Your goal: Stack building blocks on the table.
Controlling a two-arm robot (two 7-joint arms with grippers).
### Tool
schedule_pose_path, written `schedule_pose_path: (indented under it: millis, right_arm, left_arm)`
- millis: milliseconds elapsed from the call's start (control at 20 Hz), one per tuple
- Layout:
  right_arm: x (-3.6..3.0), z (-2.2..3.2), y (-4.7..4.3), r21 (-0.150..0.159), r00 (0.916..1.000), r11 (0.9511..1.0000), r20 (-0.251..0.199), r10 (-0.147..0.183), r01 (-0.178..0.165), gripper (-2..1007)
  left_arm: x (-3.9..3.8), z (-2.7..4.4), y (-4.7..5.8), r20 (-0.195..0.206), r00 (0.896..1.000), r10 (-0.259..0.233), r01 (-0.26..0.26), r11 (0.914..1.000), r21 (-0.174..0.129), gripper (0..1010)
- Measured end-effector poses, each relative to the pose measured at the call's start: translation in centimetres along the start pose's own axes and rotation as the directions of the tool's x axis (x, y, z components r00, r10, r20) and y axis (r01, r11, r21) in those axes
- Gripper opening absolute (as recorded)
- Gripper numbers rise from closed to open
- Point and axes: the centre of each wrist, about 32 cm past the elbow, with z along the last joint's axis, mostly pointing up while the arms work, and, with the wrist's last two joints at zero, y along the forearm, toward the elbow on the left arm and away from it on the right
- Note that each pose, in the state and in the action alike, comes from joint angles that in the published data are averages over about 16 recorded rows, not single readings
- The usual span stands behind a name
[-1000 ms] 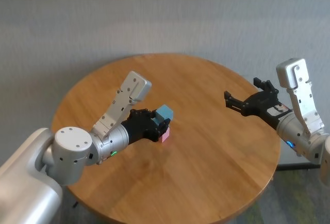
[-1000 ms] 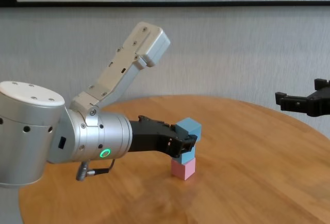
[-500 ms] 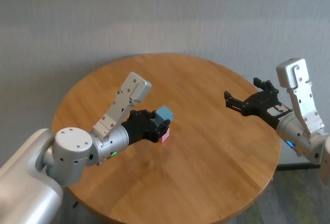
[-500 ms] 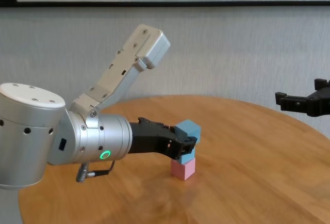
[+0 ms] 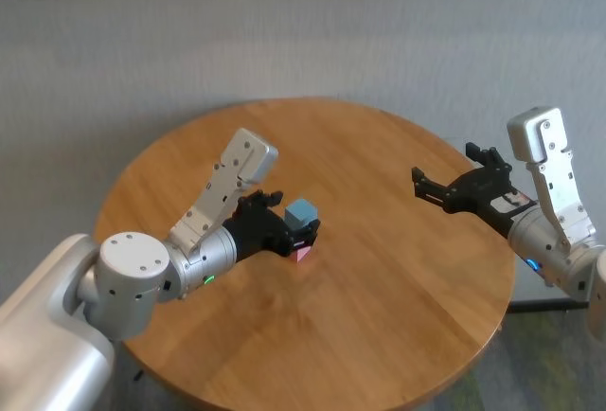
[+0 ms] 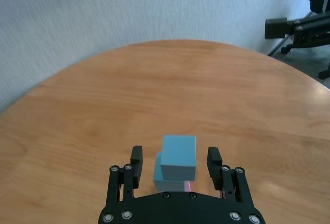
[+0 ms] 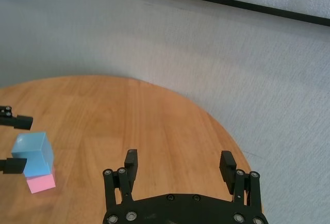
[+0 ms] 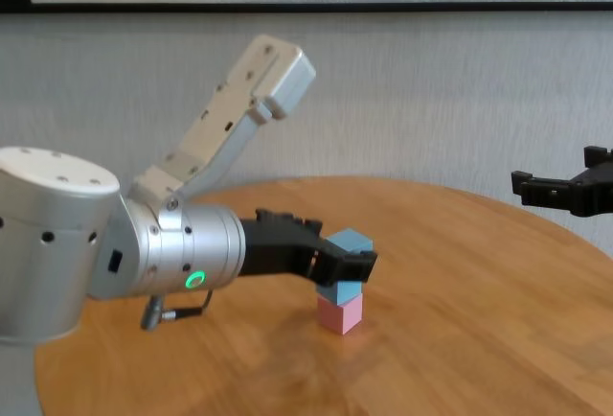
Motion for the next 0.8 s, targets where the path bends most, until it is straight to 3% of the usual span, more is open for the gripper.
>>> schedule_pose_path:
  millis: [250, 450, 600, 800]
  right_arm:
    - [0.0, 0.0, 0.0, 0.0, 1.0, 1.0, 0.0, 0.0, 0.0, 1005]
    - [0.0, 0.0, 0.0, 0.0, 1.0, 1.0, 0.0, 0.0, 0.0, 1005]
    - [0.0, 0.0, 0.0, 0.0, 1.0, 1.0, 0.0, 0.0, 0.0, 1005]
    - [0.0, 0.0, 0.0, 0.0, 1.0, 1.0, 0.0, 0.0, 0.0, 1005]
  left_arm:
    - [0.13, 1.28, 0.5, 0.029, 0.999, 0.028, -0.026, 0.9989, -0.037, 889]
    - [0.55, 2.14, 1.4, 0.05, 0.996, 0.078, -0.074, 0.9941, -0.079, 958]
    - [1.02, 2.1, 2.3, 0.039, 0.992, 0.123, -0.117, 0.9833, -0.14, 987]
    - [1.66, 1.55, 3.5, 0.009, 0.983, 0.181, -0.175, 0.9613, -0.213, 1000]
